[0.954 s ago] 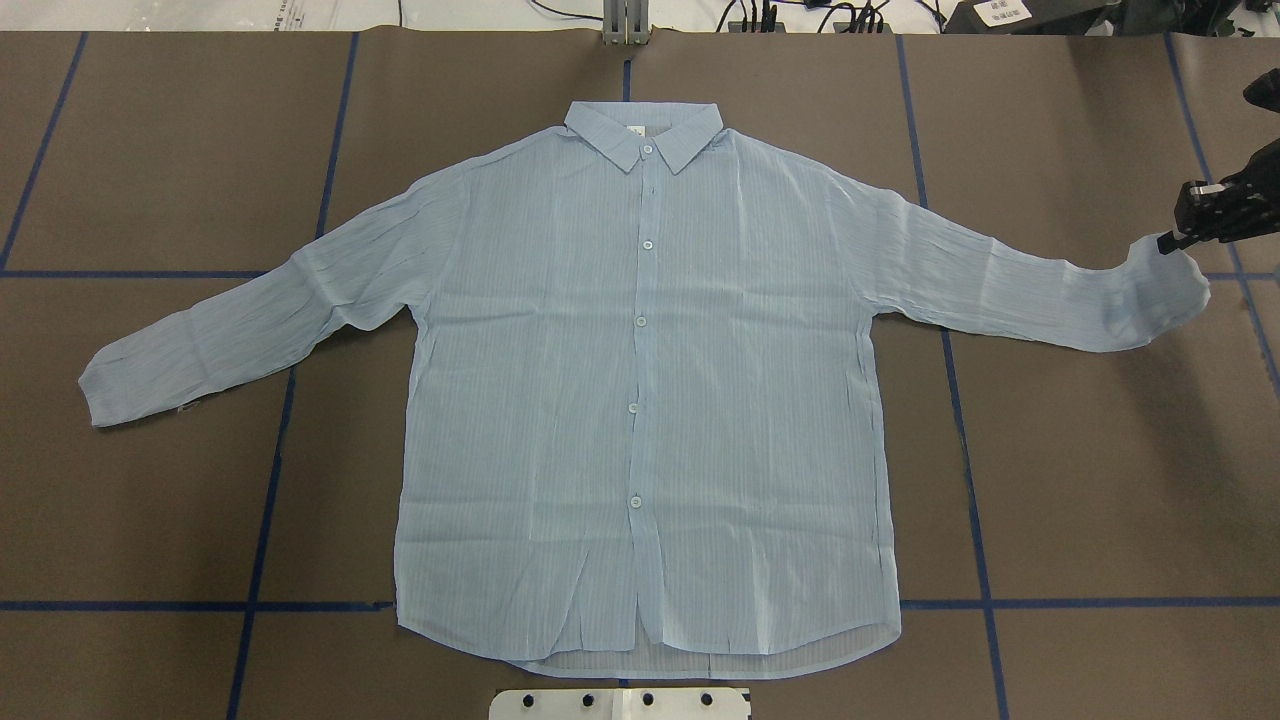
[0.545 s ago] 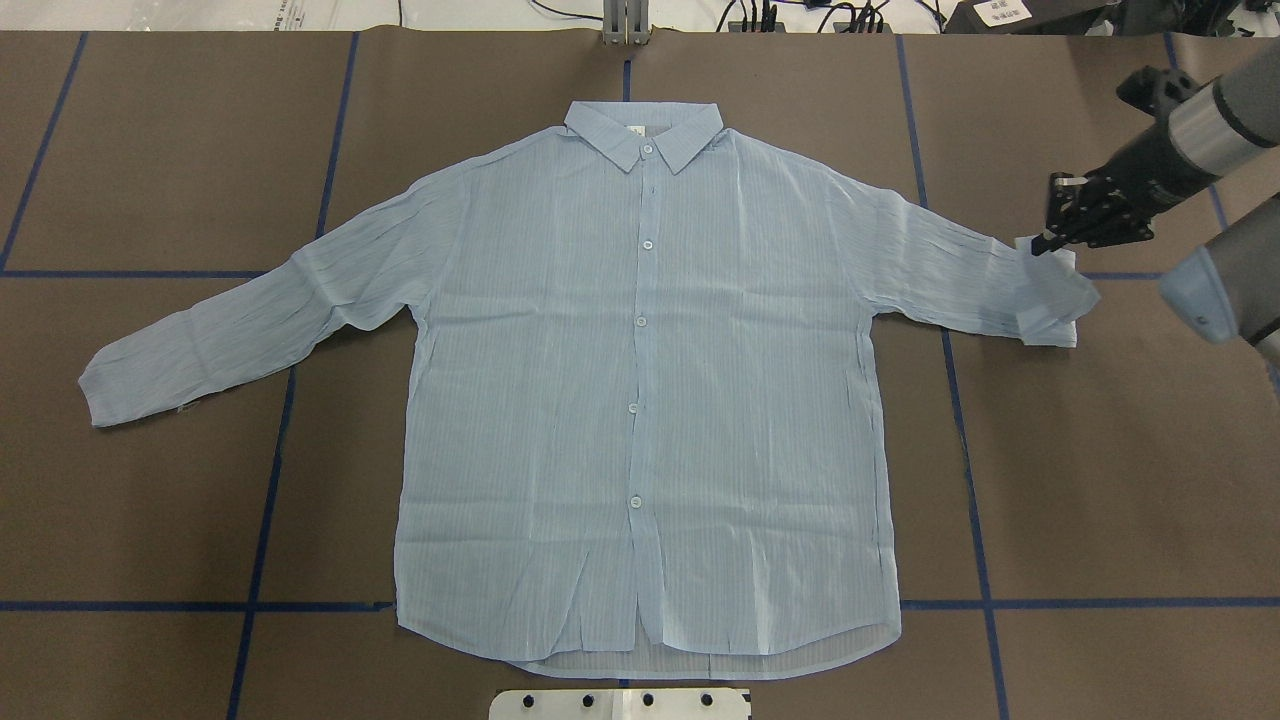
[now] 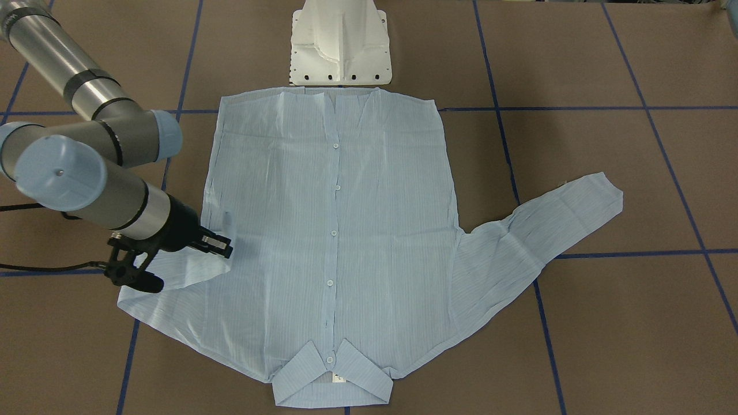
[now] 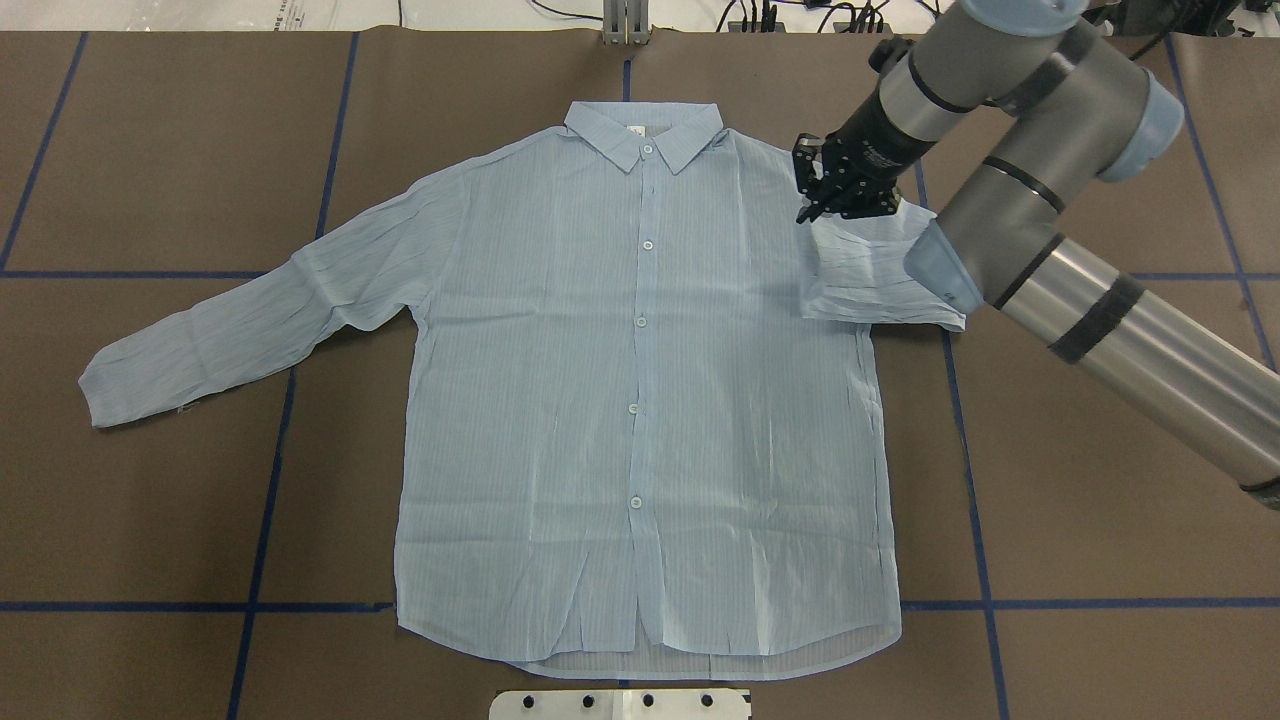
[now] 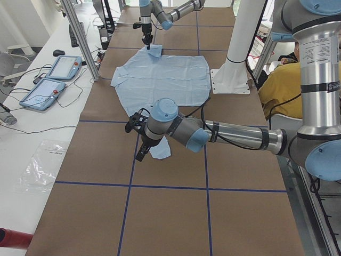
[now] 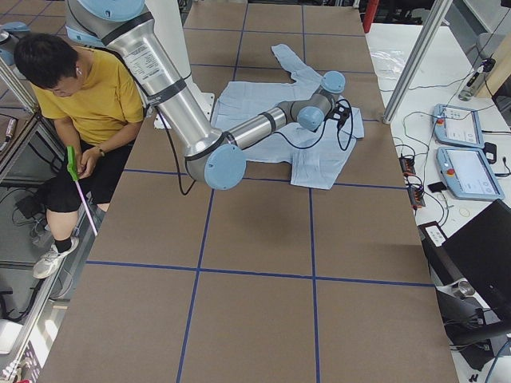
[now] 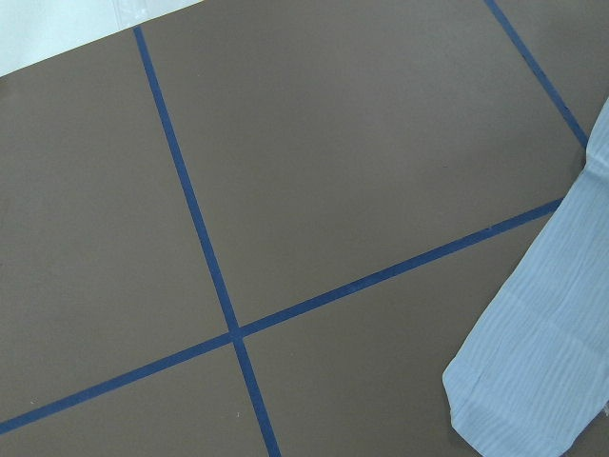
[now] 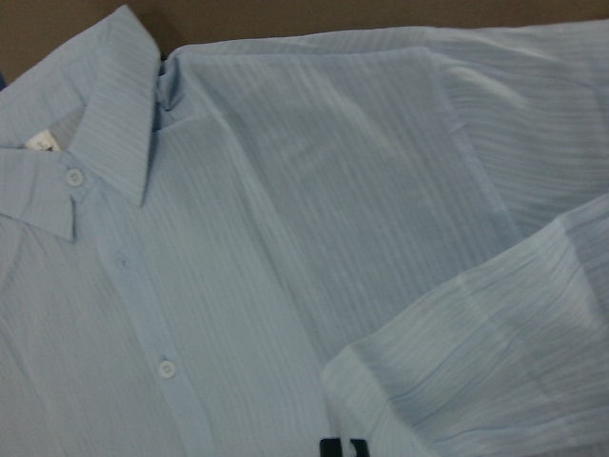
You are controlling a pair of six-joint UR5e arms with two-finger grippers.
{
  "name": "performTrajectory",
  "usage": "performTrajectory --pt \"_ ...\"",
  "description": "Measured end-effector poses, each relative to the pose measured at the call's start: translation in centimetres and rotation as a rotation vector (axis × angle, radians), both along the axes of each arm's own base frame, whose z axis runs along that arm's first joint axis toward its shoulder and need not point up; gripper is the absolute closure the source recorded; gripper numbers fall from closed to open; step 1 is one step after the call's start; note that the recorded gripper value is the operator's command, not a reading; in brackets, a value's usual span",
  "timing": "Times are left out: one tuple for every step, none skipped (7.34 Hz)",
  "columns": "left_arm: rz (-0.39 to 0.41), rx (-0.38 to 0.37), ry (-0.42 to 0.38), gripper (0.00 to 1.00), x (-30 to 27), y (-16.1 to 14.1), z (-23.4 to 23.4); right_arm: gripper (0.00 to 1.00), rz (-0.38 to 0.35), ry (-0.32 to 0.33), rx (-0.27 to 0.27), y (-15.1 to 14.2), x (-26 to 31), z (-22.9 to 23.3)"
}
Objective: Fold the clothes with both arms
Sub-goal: 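Fold the held sleeve across the shirt toward the collar with the right gripper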
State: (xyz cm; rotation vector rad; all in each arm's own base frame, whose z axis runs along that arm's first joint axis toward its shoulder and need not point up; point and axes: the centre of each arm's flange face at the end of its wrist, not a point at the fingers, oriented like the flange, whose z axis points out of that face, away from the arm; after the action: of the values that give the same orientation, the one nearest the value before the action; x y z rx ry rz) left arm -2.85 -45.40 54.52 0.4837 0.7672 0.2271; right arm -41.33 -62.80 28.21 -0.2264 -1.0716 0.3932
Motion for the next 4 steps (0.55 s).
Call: performTrajectory --pt "0.003 -0.004 0.001 0.01 0.2 0.0 0.1 1.0 0.019 0.004 0.002 -0.7 -3.4 -3.6" --pt "0.003 -0.013 0.001 0.01 0.3 0.1 0.3 1.0 0.034 0.014 0.022 -0.3 -6.5 -6.1" --pt "0.004 -0.021 0.004 0.01 0.3 0.2 0.4 1.0 0.047 0.025 0.049 0.5 -9.2 -8.0" --pt "0.007 -0.025 0.009 0.01 0.4 0.2 0.4 1.0 0.061 0.034 0.066 1.1 -11.5 -9.8"
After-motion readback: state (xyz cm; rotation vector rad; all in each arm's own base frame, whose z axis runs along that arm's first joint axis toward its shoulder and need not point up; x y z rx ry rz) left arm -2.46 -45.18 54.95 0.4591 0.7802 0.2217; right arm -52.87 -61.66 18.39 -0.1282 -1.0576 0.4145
